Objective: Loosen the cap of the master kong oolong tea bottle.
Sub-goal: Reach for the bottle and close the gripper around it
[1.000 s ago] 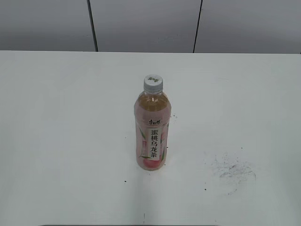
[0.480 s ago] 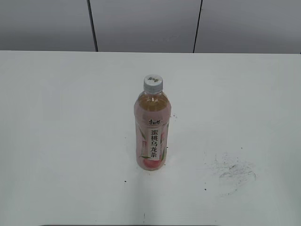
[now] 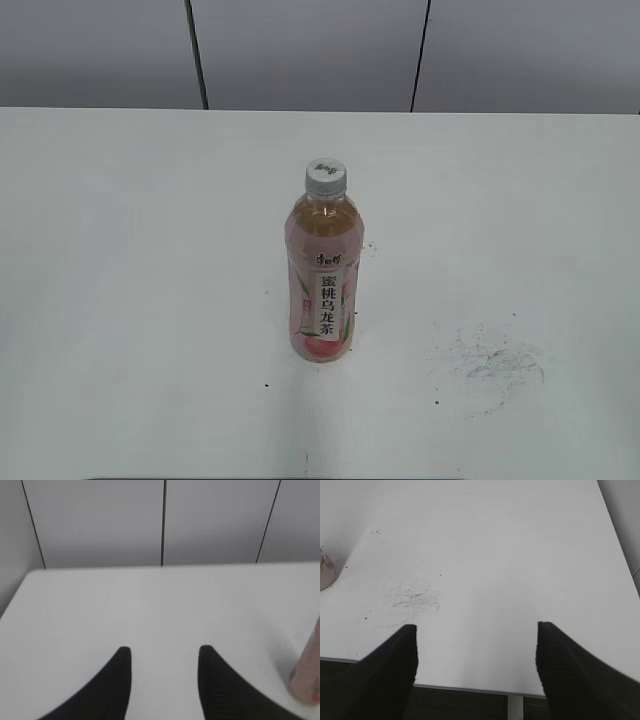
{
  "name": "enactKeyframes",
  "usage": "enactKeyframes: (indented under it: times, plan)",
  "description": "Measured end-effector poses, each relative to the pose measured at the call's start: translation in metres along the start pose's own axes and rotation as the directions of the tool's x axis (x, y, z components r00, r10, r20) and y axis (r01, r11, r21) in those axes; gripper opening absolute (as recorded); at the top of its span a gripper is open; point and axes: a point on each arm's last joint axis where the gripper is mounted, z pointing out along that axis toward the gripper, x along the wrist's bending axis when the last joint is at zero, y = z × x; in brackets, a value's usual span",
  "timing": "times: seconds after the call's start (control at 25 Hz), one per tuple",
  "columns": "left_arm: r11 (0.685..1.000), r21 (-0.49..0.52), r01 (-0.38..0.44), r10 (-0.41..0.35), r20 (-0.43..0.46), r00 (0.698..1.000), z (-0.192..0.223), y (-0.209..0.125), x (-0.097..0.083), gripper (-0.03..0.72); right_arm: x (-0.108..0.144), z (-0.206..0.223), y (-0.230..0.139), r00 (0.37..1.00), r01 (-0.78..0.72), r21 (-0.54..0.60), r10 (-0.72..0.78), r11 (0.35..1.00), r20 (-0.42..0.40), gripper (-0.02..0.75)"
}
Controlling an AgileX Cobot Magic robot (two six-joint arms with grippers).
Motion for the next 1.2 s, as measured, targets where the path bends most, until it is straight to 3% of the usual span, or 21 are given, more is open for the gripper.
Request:
enactKeyframes:
  times: [0.12, 0.32, 0.56, 0.76, 0.84, 1.0, 1.2]
  plan:
    - [0.991, -0.135, 0.006, -0.005, 0.01, 1.0, 0.006, 0.018, -0.001, 0.342, 0.0, 0.0, 0.0, 1.0, 0.0, 0.0, 0.0, 1.0, 0.0, 0.555]
    - [0.992, -0.122, 0.04, -0.037, 0.03, 0.999, 0.042, 0.035, -0.003, 0.445, 0.0, 0.0, 0.0, 1.0, 0.0, 0.0, 0.0, 1.0, 0.0, 0.555]
    - [0.977, -0.129, 0.171, -0.165, 0.062, 0.984, 0.104, 0.053, -0.004, 0.458, 0.0, 0.0, 0.0, 1.0, 0.0, 0.0, 0.0, 1.0, 0.0, 0.555]
    - [0.962, -0.189, 0.199, -0.194, 0.043, 0.98, 0.152, 0.059, -0.002, 0.459, 0.0, 0.0, 0.0, 1.0, 0.0, 0.0, 0.0, 1.0, 0.0, 0.555]
    - [0.968, -0.18, 0.177, -0.173, 0.041, 0.984, 0.174, 0.056, -0.004, 0.459, 0.0, 0.0, 0.0, 1.0, 0.0, 0.0, 0.0, 1.0, 0.0, 0.555]
    - [0.982, -0.174, 0.073, -0.06, 0.079, 0.995, 0.215, 0.041, -0.017, 0.459, 0.0, 0.0, 0.0, 1.0, 0.0, 0.0, 0.0, 1.0, 0.0, 0.555]
    - [0.98, -0.192, 0.048, -0.021, 0.142, 0.99, 0.248, 0.013, -0.036, 0.459, 0.0, 0.0, 0.0, 1.0, 0.0, 0.0, 0.0, 1.0, 0.001, 0.555]
